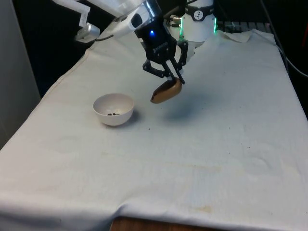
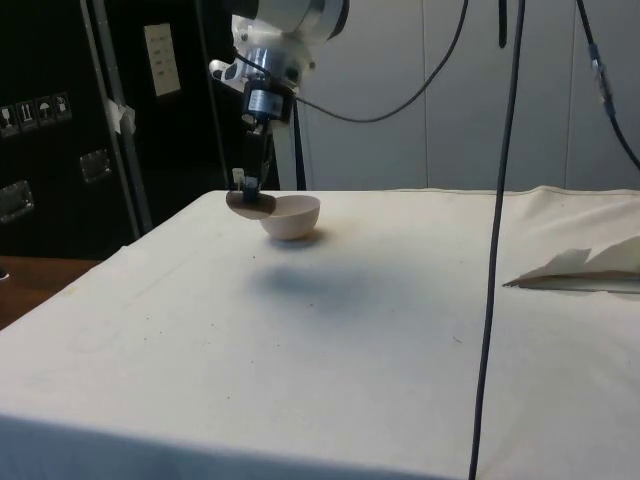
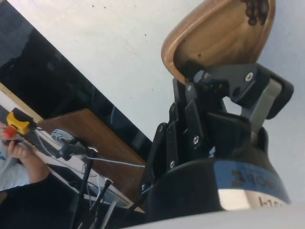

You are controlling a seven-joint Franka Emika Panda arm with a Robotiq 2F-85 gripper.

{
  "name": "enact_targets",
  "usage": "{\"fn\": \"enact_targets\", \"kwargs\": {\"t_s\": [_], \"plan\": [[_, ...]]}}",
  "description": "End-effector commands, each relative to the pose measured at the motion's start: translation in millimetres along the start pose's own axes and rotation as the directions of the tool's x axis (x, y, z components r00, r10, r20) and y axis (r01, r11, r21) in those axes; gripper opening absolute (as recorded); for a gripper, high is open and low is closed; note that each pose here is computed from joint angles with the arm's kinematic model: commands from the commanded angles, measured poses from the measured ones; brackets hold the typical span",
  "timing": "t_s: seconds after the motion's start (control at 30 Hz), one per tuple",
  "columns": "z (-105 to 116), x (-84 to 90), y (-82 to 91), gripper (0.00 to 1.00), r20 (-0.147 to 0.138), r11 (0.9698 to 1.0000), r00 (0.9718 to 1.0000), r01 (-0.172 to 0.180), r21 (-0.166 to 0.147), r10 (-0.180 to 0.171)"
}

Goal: Pour the coffee beans from the cup into the bowl.

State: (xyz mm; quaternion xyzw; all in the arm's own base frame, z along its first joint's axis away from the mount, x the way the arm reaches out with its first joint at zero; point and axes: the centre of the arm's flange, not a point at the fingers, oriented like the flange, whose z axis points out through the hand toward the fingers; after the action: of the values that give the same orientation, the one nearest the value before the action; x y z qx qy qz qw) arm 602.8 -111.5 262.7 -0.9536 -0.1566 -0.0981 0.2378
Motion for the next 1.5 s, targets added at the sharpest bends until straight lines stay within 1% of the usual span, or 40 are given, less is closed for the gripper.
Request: {"fn": "enact_targets", "kwargs": {"t_s": [0.0,0.03,0.07,0.13,0.27,0.3,0.33,0.37,0.6,0.63,0.67,0.77,0.9,0.93,0.97,1.0,1.23,1.27,1.3,1.47], "plan": [[0,0.9,-4.3,0.00,0.007,0.9997,1.0000,-0.001,-0.025,0.001],[1,0.7,-1.2,0.00,0.003,1.0000,1.0000,0.002,-0.004,-0.002],[2,1.8,-5.9,0.00,0.010,0.9996,0.9999,0.002,-0.029,-0.002],[3,4.2,-9.4,0.00,0.015,0.9992,0.9999,0.007,-0.038,-0.006],[6,7.1,-14.0,0.00,0.024,0.9987,0.9997,0.013,-0.049,-0.012],[6,7.3,-11.4,0.00,0.020,0.9995,0.9997,0.016,-0.029,-0.015],[6,7.9,-15.1,0.00,0.026,0.9986,0.9996,0.014,-0.052,-0.013],[7,8.4,-16.1,0.00,0.027,0.9983,0.9995,0.014,-0.056,-0.013],[13,13.8,-26.3,0.00,0.044,0.9968,0.9988,0.026,-0.076,-0.023],[14,14.1,-24.2,0.00,0.043,0.9980,0.9987,0.028,-0.057,-0.026],[13,14.3,-27.4,0.00,0.045,0.9966,0.9987,0.027,-0.077,-0.024],[17,15.4,-31.7,0.00,0.051,0.9959,0.9983,0.031,-0.086,-0.026],[20,16.5,-36.2,0.00,0.054,0.9954,0.9981,0.033,-0.090,-0.029],[20,17.7,-34.1,0.00,0.053,0.9968,0.9981,0.036,-0.072,-0.032],[21,17.9,-35.1,0.00,0.054,0.9965,0.9980,0.037,-0.075,-0.033],[22,17.2,-38.7,0.00,0.057,0.9949,0.9979,0.036,-0.094,-0.031],[30,19.5,-50.0,0.00,0.064,0.9930,0.9973,0.044,-0.110,-0.037],[29,19.2,-45.8,0.00,0.063,0.9951,0.9973,0.043,-0.088,-0.038],[31,19.5,-50.9,0.00,0.065,0.9928,0.9972,0.044,-0.111,-0.037],[35,19.0,-53.8,0.00,0.073,0.9908,0.9965,0.048,-0.127,-0.039]]}}
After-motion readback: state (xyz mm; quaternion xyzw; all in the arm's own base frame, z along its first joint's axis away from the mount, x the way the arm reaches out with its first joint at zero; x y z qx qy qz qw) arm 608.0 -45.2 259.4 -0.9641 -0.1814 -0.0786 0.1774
